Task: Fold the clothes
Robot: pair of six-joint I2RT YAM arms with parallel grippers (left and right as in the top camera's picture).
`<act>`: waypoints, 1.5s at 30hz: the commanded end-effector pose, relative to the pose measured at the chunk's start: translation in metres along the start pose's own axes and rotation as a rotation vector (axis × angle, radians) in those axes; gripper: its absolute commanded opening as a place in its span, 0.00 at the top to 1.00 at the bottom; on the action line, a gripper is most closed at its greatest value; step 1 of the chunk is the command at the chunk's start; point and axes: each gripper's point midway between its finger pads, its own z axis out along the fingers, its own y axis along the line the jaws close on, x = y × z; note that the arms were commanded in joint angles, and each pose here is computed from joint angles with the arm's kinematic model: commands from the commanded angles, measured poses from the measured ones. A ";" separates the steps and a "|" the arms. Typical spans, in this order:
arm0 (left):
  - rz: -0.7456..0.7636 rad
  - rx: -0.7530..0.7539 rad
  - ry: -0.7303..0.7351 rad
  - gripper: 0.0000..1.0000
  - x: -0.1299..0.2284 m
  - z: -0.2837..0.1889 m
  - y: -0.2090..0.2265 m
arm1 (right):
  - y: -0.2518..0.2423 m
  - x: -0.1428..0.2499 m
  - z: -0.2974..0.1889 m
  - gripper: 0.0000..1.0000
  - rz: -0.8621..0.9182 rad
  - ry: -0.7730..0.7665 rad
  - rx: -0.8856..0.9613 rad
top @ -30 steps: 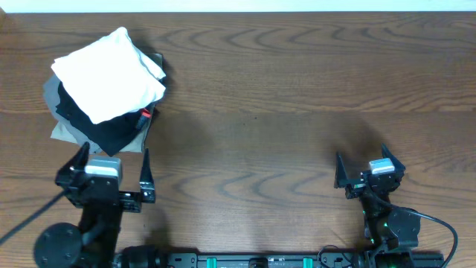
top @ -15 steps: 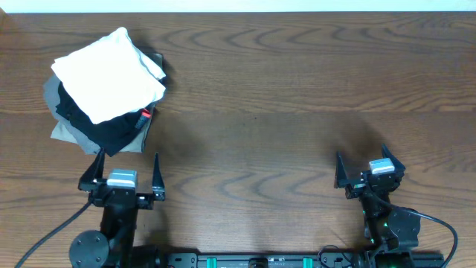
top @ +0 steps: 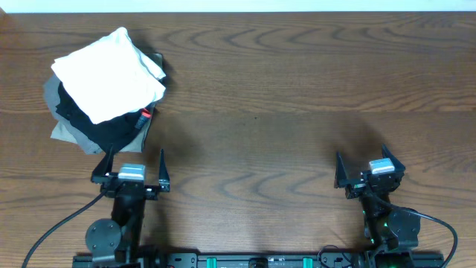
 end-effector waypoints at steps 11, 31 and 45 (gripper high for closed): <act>0.000 0.005 -0.036 0.02 0.038 0.015 -0.007 | 0.002 0.001 0.000 0.01 -0.007 0.003 -0.005; -0.003 0.007 -0.021 0.02 0.042 0.016 -0.007 | 0.002 0.001 0.000 0.01 -0.008 0.003 -0.005; -0.003 0.008 -0.020 0.02 0.042 0.016 -0.007 | 0.002 0.001 0.000 0.01 -0.008 0.003 -0.005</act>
